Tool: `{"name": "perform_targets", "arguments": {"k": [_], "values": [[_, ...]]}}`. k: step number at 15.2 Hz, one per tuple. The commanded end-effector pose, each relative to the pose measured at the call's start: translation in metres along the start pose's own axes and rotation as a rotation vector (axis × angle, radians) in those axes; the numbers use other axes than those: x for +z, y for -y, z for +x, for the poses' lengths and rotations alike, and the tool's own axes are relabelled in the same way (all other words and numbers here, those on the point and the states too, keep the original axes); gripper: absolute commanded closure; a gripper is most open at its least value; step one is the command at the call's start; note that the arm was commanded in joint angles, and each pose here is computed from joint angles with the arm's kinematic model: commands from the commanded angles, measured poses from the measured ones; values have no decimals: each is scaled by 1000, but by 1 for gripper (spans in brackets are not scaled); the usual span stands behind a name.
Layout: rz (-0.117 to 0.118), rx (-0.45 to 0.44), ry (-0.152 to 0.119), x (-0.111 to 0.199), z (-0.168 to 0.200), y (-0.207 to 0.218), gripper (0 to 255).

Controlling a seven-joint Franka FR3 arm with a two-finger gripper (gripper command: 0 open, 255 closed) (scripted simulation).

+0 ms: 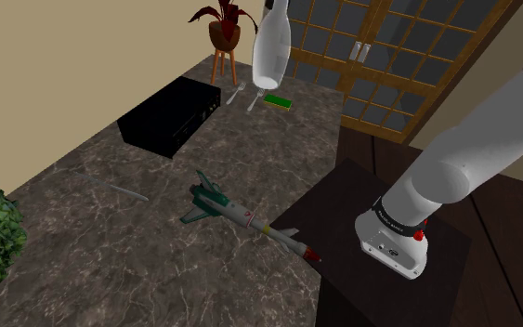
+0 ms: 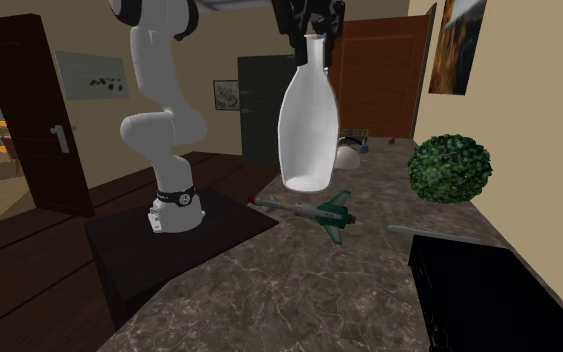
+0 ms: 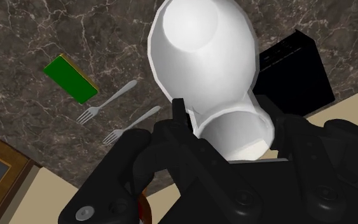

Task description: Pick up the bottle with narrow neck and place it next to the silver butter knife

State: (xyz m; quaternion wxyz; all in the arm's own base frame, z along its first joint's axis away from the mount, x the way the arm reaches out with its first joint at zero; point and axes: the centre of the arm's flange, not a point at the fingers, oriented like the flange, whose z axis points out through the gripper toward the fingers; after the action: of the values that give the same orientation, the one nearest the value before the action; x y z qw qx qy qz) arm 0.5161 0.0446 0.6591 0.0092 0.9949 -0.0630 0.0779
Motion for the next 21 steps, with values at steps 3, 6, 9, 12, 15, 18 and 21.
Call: {"name": "perform_targets", "arguments": {"k": [3,6,9,12,15,18,21], "values": [[0,0,0,-21,3,0,255],[0,0,0,-37,5,0,255],[0,0,0,-25,4,22,255],[0,0,0,-3,3,55,255],[0,0,0,18,1,89,255],[0,0,0,39,0,122,255],[0,0,0,61,-2,155,255]]}}
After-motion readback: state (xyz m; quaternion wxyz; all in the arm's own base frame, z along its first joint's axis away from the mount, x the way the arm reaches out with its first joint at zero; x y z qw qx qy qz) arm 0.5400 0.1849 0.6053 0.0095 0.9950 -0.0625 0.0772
